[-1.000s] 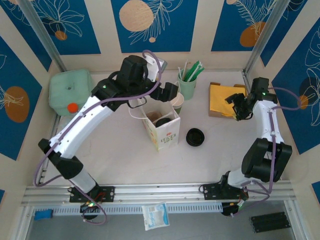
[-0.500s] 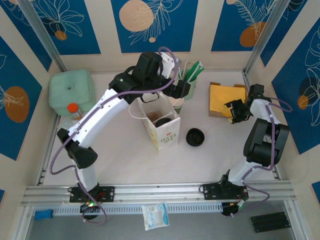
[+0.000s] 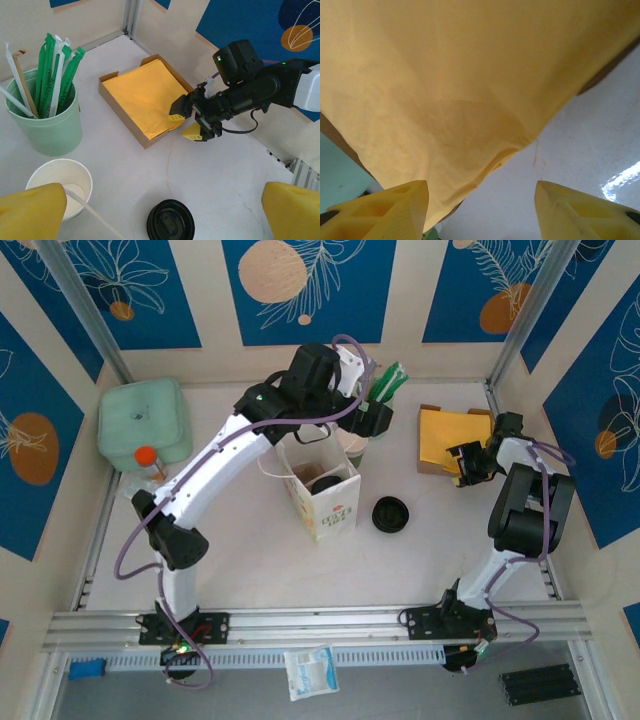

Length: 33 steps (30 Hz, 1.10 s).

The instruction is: Pack the takeout coffee

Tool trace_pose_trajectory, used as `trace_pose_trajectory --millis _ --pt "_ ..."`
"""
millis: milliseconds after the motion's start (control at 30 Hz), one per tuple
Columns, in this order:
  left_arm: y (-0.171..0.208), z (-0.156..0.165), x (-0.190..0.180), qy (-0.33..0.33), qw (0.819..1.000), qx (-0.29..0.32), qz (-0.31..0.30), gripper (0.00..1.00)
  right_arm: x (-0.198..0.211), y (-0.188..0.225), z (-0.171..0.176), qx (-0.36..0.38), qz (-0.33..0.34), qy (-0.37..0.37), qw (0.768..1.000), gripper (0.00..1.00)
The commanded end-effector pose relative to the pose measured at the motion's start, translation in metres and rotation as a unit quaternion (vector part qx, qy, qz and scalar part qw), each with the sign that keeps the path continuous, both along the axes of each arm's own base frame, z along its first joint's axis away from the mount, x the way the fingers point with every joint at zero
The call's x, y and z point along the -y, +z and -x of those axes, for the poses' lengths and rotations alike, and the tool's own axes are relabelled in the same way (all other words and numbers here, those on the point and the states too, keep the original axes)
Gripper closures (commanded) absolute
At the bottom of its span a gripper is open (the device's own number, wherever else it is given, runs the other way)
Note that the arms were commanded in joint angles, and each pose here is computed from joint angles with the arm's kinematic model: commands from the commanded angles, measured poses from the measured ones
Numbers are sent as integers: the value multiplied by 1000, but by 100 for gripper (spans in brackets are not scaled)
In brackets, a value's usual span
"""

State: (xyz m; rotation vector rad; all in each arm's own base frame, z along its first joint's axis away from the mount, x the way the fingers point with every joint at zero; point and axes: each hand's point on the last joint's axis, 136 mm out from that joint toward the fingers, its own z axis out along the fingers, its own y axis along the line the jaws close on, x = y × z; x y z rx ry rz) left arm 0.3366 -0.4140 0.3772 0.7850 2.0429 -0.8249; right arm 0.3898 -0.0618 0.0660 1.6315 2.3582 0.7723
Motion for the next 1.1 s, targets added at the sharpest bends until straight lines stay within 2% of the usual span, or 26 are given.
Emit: trace_pose_trajectory --millis 0,433,767,1067 --pt "5 9 6 -20 1000 2 2 1 0 3 -10 9 -18 -5 1000 44" --pt "2 11 9 -23 1000 0 -3 0 0 3 -20 19 -28 -5 999 53" --pt "1 13 12 -26 1000 -1 -3 1 2 4 -25 24 -27 -4 999 68" --pt "1 14 13 -28 1000 -2 -2 1 1 12 -22 31 -30 -4 999 67"
